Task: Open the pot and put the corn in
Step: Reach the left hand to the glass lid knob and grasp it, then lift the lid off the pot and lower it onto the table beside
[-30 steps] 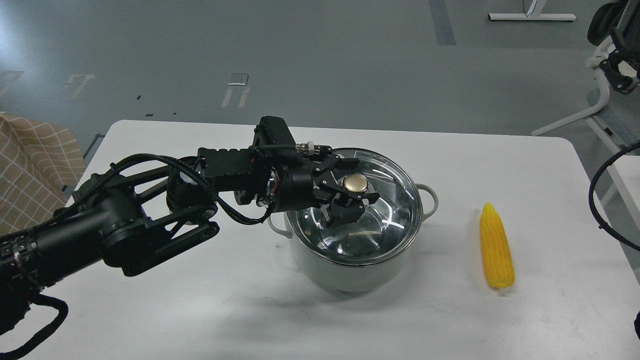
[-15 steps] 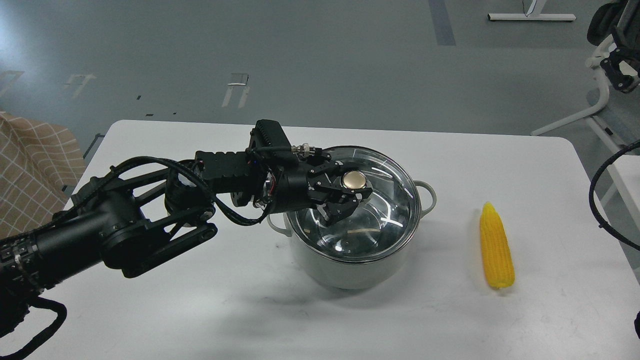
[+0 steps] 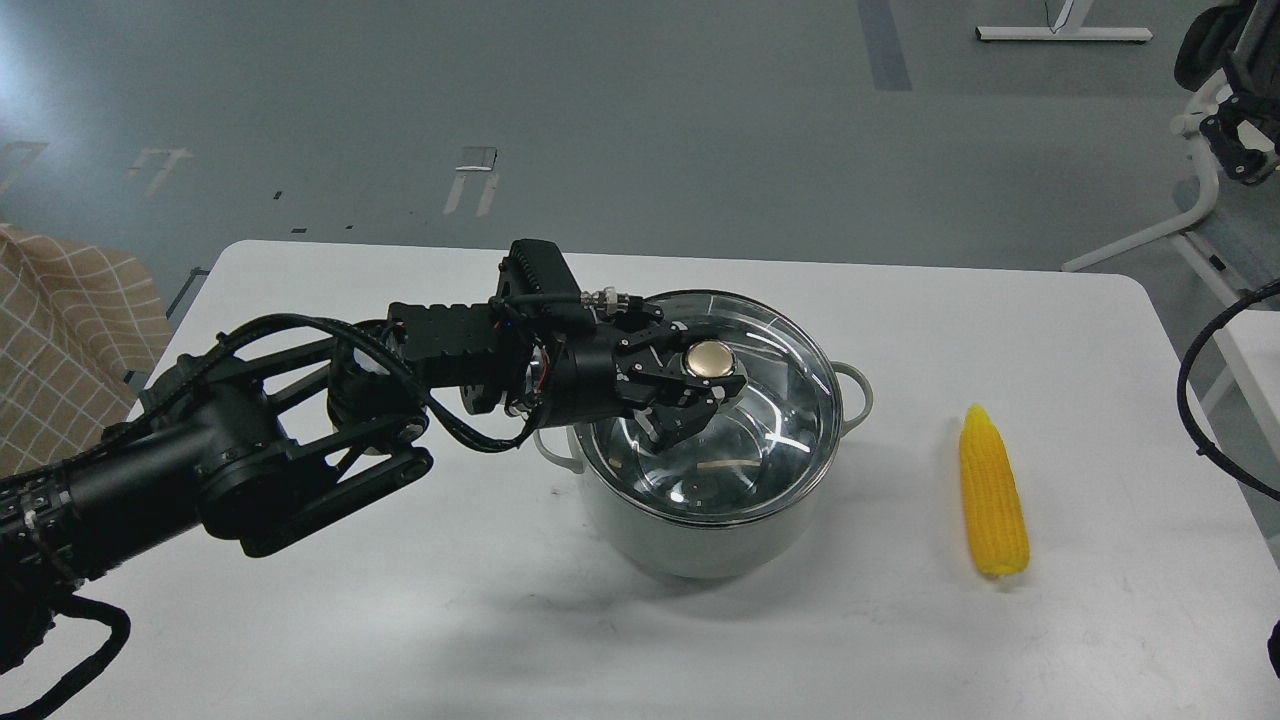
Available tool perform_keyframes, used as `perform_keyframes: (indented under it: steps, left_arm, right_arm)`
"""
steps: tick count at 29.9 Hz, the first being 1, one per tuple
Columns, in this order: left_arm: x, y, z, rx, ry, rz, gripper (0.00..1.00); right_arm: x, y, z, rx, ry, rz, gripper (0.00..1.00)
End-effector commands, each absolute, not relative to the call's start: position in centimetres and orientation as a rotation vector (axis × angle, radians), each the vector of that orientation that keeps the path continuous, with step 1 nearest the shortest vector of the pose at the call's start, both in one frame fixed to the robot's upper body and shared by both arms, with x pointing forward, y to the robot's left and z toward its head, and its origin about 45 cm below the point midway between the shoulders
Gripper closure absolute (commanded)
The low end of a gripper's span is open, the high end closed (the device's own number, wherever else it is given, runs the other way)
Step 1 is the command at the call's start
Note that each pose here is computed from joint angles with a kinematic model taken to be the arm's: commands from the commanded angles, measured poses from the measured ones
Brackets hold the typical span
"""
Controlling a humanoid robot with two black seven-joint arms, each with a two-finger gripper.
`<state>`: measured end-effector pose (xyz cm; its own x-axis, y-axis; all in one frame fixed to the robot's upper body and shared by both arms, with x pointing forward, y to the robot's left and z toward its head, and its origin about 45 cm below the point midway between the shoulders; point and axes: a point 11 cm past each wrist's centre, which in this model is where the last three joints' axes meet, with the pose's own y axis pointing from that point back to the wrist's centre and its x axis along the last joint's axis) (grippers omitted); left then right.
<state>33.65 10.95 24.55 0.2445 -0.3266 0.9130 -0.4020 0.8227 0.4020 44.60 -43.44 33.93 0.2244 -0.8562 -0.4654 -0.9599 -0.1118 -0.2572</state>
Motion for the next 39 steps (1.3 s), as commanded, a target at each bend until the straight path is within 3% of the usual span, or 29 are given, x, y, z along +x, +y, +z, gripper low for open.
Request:
perform_keyframes:
  steps: [1,6,10,16,27,39]
  left_arm:
    - [33.4,11.1,25.8,0.632,-1.368,0.065,0.75]
    - [35.3,14.6,30.0,0.663,-1.391,0.162,0.75]
    - [36.1,21.4,33.4,0.756,-1.386,0.250,0.75]
    - [36.7,30.3,34.4,0.902,-1.316,0.402,0.75]
    - [31.0,44.9,22.1,1.157,-1.058,0.554,0.75]
    - [28.5,46.0,14.6,1.189,-0.925,0.630,0.73]
  right_arm:
    - [44.6,-43.4,33.9,-2.003,1.667,0.273,0.00]
    - [44.6,-43.5,34.1,-2.004,1.666,0.269,0.00]
    - [44.6,-43.5,34.1,-2.004,1.667,0.267,0.00]
    - [44.6,-43.4,33.9,-2.007,1.667,0.271,0.00]
    - [44.6,-43.5,33.8,-2.006,1.672,0.274,0.00]
    - [44.5,-43.3,33.3,-2.009,1.672,0.287,0.00]
